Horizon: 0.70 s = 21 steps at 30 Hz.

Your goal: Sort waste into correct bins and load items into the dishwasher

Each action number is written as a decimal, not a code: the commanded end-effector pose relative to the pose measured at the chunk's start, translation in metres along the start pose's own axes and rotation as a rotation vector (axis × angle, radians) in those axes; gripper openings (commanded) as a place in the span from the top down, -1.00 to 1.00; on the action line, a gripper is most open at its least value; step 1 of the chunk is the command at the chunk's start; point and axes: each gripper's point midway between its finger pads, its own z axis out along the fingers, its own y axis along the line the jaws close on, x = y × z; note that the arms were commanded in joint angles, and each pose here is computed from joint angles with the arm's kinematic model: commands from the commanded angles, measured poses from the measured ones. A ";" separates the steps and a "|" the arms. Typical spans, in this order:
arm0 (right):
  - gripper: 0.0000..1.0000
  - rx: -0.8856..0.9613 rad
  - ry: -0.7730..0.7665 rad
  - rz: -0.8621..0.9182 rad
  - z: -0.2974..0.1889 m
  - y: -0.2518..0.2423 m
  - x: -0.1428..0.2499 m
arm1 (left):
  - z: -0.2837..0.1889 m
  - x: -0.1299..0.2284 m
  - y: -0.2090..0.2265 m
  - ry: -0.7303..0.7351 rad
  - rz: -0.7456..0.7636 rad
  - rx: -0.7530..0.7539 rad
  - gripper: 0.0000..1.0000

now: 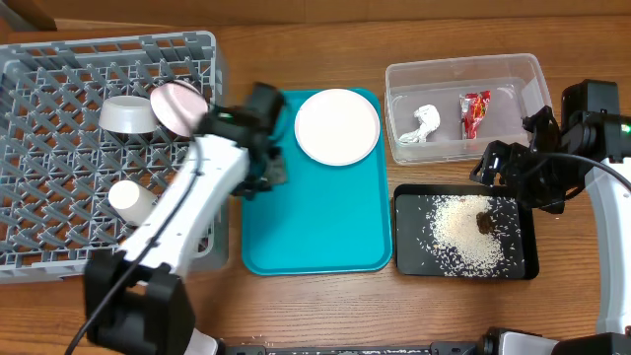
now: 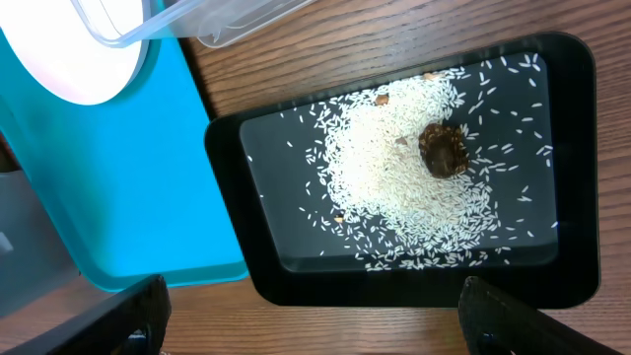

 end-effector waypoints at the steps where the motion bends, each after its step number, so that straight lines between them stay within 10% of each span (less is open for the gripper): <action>1: -0.90 -0.012 -0.027 -0.005 -0.007 0.004 -0.004 | -0.016 -0.018 0.039 -0.054 -0.026 -0.033 0.92; 21: -0.89 0.019 -0.021 -0.001 -0.007 -0.002 -0.002 | -0.024 -0.020 -0.016 -0.063 0.186 0.248 0.92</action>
